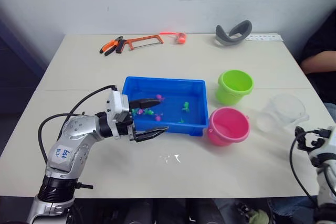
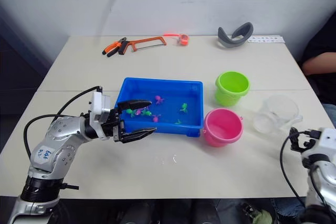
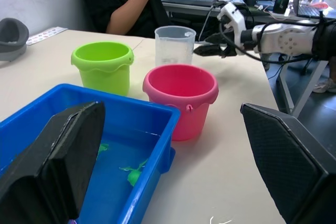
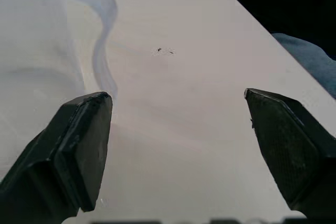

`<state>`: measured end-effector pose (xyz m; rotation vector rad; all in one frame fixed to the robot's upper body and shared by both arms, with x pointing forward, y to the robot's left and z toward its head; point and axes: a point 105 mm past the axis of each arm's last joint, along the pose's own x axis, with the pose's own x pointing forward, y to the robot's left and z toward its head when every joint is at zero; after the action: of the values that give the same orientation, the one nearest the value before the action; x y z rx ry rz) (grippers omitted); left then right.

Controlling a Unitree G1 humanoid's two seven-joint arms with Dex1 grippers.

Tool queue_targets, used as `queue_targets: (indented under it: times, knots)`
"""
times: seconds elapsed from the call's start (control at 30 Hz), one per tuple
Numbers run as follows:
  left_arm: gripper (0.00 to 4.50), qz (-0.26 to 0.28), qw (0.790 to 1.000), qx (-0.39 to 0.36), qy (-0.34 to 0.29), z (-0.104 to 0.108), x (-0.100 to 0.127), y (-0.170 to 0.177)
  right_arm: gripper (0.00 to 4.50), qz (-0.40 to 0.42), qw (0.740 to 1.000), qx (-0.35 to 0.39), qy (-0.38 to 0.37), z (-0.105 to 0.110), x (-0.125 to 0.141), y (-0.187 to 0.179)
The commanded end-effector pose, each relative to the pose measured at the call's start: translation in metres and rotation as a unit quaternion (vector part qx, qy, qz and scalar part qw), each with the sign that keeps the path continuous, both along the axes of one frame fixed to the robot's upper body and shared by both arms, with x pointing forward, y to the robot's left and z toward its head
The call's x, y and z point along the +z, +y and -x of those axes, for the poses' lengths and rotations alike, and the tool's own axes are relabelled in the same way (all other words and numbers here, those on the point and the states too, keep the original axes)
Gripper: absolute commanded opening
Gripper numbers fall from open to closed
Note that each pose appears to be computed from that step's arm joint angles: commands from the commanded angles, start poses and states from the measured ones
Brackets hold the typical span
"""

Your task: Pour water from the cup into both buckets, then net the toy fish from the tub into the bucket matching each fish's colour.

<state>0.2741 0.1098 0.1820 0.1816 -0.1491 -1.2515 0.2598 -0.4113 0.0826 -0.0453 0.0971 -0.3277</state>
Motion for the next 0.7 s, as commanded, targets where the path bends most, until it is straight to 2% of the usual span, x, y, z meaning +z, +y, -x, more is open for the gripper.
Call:
queue_targets:
  times: [0.03, 0.17, 0.27, 0.37, 0.5, 0.6, 0.67, 0.7]
  knots:
    - [4.5, 0.007, 1.0, 0.011, -0.008, 0.005, 0.006, 0.01, 4.42, 0.021, 0.999, 0.022, -0.039, 0.019, 0.038, -0.001]
    - [4.5, 0.002, 0.999, 0.041, -0.002, 0.005, 0.005, 0.026, 4.42, 0.02, 0.99, 0.107, -0.085, 0.031, 0.074, 0.025]
    - [4.5, 0.026, 0.997, 0.078, 0.011, 0.009, 0.008, 0.047, 4.42, 0.057, 0.962, 0.226, -0.139, 0.033, 0.117, 0.072]
    - [4.5, 0.028, 0.991, 0.133, 0.009, 0.011, 0.007, 0.068, 4.42, 0.066, 0.936, 0.326, -0.114, 0.028, 0.128, 0.112]
    - [4.5, 0.022, 0.967, 0.256, 0.006, 0.026, -0.007, 0.116, 4.42, 0.12, 0.859, 0.478, -0.137, 0.026, 0.135, 0.179]
    - [4.5, 0.019, 0.95, 0.313, 0.01, 0.038, -0.014, 0.141, 4.42, 0.106, 0.832, 0.521, -0.16, 0.024, 0.138, 0.2]
    - [4.5, 0.019, 0.921, 0.39, 0.01, 0.051, -0.022, 0.175, 4.42, 0.131, 0.78, 0.591, -0.161, 0.03, 0.13, 0.222]
    - [4.5, 0.018, 0.908, 0.419, 0.01, 0.057, -0.025, 0.188, 4.42, 0.14, 0.761, 0.612, -0.163, 0.032, 0.128, 0.228]
